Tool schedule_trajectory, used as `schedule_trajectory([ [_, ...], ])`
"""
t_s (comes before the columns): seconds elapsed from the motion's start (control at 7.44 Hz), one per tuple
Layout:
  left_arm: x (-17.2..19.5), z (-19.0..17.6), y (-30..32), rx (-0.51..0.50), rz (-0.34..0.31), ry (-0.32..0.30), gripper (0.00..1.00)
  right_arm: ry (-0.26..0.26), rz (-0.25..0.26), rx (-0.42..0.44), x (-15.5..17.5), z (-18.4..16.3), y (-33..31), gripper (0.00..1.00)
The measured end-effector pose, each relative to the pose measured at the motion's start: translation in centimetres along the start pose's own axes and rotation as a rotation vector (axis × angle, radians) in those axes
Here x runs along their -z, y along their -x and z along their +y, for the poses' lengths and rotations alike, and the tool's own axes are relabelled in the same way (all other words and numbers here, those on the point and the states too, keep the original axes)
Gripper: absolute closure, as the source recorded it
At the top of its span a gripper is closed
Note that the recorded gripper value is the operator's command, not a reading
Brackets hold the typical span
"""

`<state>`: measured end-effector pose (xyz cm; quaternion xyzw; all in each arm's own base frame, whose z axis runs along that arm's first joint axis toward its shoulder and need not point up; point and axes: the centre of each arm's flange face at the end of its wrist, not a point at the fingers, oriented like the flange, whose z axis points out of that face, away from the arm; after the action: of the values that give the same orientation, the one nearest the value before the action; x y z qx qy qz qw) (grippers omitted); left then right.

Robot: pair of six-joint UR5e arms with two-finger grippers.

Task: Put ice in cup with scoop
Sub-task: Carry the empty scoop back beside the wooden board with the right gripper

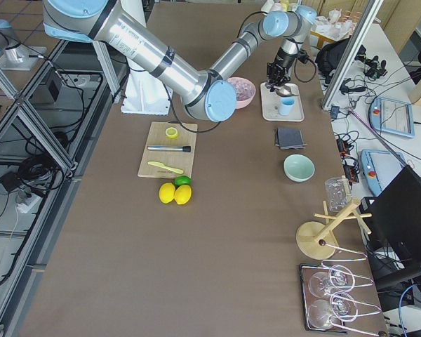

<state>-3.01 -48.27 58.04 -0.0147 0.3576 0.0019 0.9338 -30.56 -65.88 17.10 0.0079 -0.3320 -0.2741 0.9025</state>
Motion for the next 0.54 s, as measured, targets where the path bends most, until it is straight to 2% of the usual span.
schedule_trajectory([
  [0.27,-0.7,1.0,3.6,-0.036,-0.001,0.015,0.02,-0.060,0.025,-0.043,-0.8,8.5,-6.6,1.00],
  [0.54,-1.2,1.4,5.6,-0.046,0.002,0.027,0.02,-0.065,0.046,-0.112,-2.7,15.2,-12.2,1.00],
])
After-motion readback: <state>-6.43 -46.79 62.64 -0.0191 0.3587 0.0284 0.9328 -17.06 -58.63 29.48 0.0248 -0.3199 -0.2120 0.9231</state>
